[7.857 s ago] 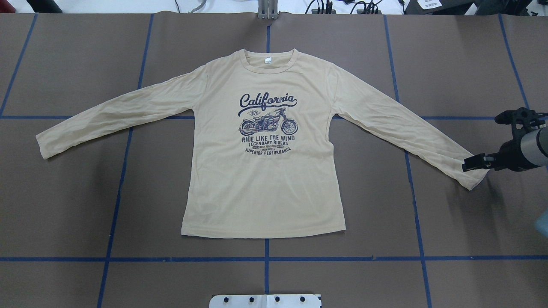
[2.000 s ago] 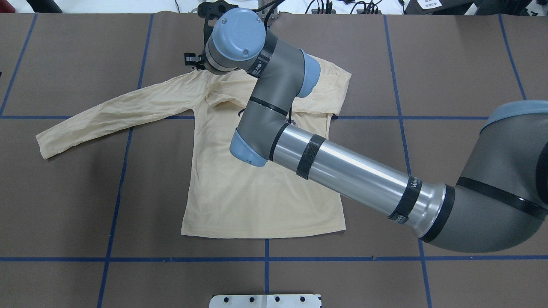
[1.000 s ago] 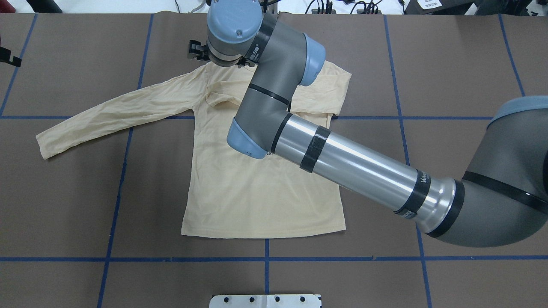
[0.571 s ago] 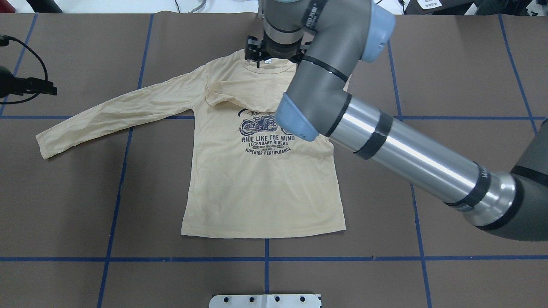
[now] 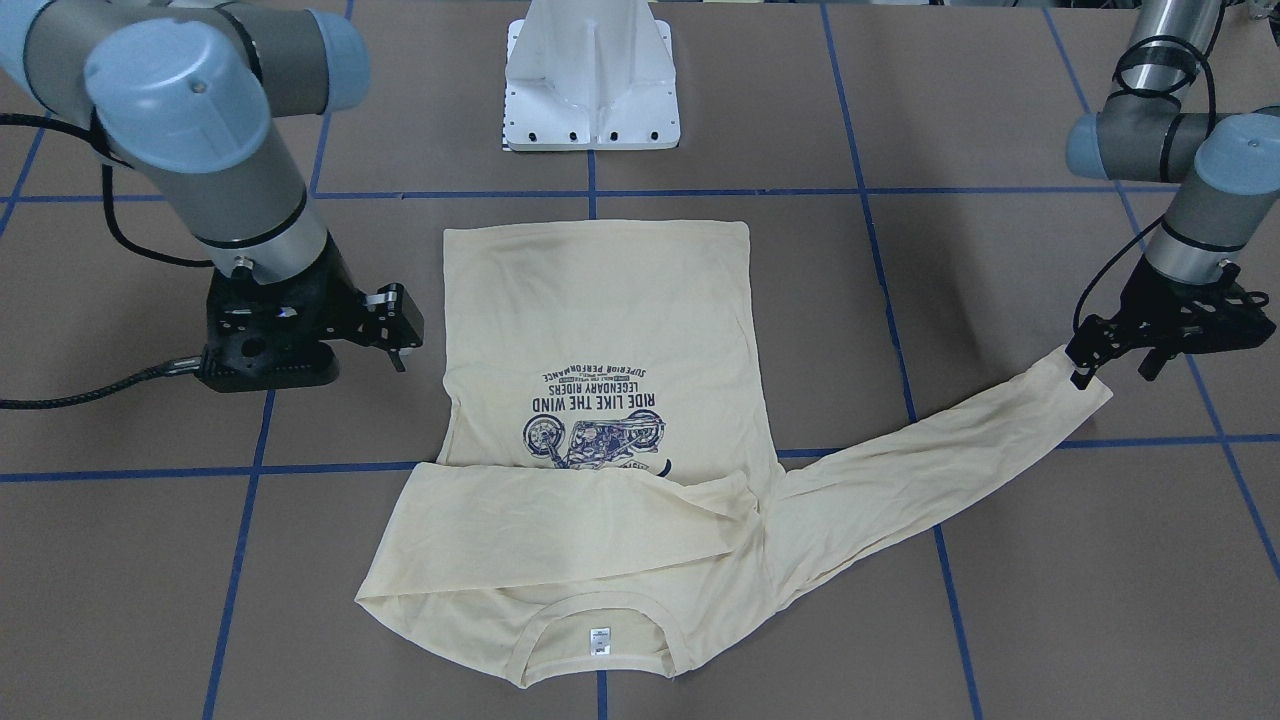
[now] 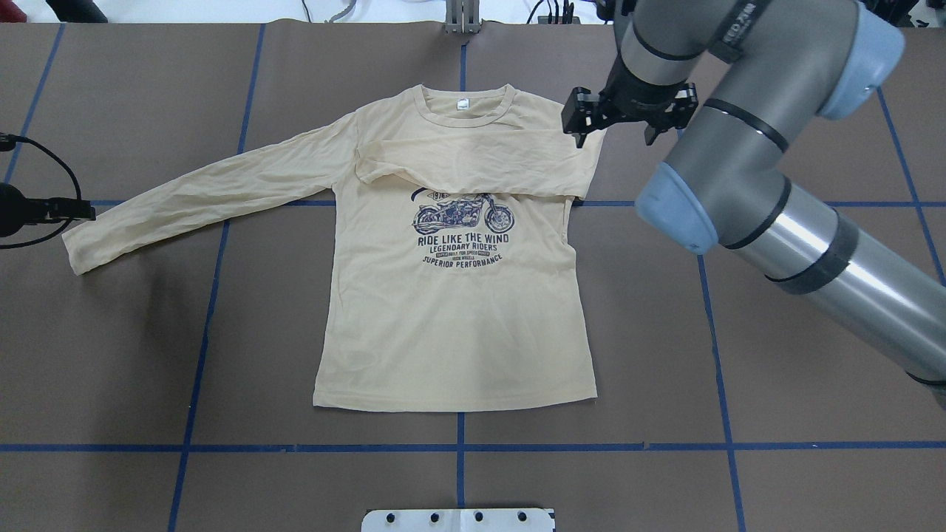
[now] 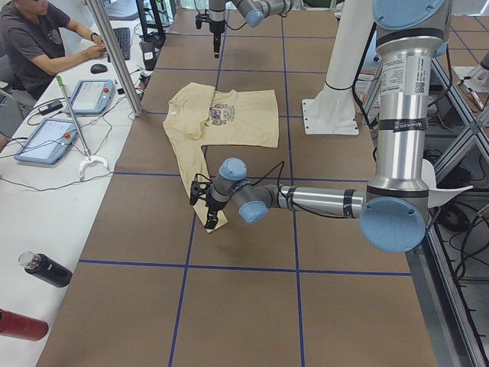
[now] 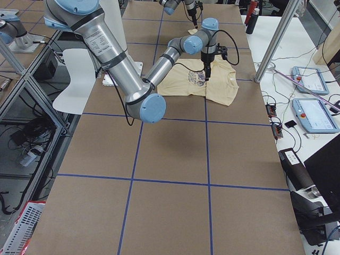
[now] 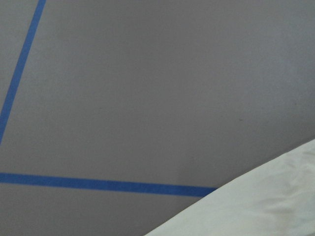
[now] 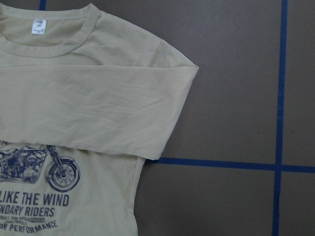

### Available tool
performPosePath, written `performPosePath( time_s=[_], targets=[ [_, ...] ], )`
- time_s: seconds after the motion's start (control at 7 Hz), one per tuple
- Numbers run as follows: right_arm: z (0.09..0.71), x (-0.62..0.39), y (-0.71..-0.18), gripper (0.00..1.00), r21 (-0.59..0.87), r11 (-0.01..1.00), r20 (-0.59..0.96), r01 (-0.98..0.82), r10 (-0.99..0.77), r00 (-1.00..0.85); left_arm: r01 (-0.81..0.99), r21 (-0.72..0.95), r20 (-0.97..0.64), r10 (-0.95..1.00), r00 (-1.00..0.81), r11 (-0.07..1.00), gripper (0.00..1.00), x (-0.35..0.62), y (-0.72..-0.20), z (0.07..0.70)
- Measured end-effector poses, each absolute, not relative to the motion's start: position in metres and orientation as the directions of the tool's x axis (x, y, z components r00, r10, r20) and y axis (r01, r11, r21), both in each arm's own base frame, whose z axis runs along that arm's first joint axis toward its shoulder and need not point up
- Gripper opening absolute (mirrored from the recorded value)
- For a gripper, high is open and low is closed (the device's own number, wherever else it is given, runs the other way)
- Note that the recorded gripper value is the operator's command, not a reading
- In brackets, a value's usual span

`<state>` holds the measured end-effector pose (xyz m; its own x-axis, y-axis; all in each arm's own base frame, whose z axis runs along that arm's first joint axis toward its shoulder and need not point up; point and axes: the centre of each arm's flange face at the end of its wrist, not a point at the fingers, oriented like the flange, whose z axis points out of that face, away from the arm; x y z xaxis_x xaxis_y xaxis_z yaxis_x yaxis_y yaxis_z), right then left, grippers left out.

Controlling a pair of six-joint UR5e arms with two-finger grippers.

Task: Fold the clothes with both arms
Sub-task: 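Raise the right gripper away from the shirt while the left gripper grasps the other cuff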

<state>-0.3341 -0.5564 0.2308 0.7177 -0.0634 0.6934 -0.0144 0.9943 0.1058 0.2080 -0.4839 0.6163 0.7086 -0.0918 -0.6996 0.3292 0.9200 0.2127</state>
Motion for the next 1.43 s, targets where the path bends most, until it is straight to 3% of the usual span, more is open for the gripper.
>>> performPosePath(
  time_s=[0.43,0.57,0.86,1.0,1.29,1.43],
  targets=[
    [0.254,-0.310,-0.541,1.00,0.112,0.994,0.693,0.007,-0.083,0.716,0.301,0.202,-0.686,-0.084,0.723,0.932,0.92,0.222,-0.474,0.630],
    [0.255,-0.309,-0.541,1.00,0.113,0.994,0.693,0.007,-0.084,0.716,0.291,0.200,-0.683,-0.080,0.726,0.936,0.81,0.226,-0.471,0.633],
    [0.253,-0.309,-0.541,1.00,0.117,0.993,0.694,0.006,-0.086,0.715,0.284,0.202,-0.685,-0.072,0.725,0.937,0.71,0.229,-0.468,0.642],
    [0.252,-0.308,-0.540,1.00,0.120,0.993,0.695,0.006,-0.088,0.714,0.284,0.207,-0.690,-0.066,0.721,0.936,0.62,0.229,-0.468,0.648],
    [0.250,-0.306,-0.539,1.00,0.122,0.993,0.697,0.004,-0.088,0.712,0.282,0.214,-0.696,-0.057,0.716,0.935,0.26,0.230,-0.468,0.651],
    [0.250,-0.305,-0.539,1.00,0.122,0.992,0.697,0.003,-0.088,0.712,0.281,0.214,-0.698,-0.055,0.714,0.936,0.17,0.230,-0.468,0.649]
  ],
)
